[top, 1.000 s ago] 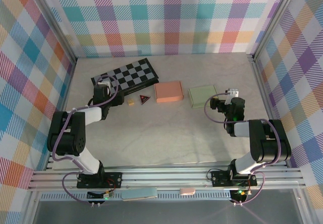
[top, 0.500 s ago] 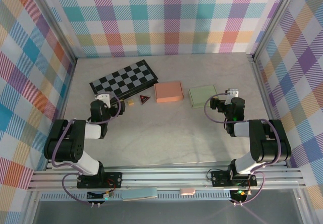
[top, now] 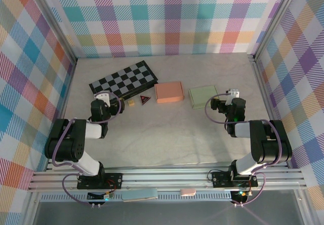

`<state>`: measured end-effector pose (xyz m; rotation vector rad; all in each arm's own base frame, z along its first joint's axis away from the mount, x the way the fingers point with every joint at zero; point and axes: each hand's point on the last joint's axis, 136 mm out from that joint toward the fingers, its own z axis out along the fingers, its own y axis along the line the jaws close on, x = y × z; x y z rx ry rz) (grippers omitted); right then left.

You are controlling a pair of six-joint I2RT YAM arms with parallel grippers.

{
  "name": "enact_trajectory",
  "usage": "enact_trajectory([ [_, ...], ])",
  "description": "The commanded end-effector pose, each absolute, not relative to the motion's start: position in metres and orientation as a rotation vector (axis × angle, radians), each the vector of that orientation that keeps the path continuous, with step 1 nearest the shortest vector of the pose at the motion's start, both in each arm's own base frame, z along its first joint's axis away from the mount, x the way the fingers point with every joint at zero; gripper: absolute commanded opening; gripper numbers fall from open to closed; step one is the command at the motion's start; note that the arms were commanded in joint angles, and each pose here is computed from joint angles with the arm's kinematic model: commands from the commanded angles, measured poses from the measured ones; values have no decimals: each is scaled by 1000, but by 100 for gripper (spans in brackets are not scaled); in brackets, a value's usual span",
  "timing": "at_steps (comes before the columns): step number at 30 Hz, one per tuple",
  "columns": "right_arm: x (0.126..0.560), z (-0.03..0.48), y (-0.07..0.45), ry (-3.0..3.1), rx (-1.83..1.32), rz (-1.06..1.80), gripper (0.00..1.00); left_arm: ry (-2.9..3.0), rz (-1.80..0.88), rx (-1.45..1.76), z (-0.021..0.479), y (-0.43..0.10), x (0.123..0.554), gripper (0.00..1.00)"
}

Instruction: Fold the paper box

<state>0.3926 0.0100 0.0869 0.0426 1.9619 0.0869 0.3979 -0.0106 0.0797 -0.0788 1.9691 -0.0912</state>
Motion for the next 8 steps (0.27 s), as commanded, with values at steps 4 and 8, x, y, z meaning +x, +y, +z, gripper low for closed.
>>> enact_trajectory([
  [4, 398, 91, 10, 1954, 39, 83, 99, 1968, -74, -83, 81, -11, 401, 100],
  [8, 397, 91, 12, 1952, 24, 89, 99, 1969, -70, -82, 81, -11, 401, 100],
])
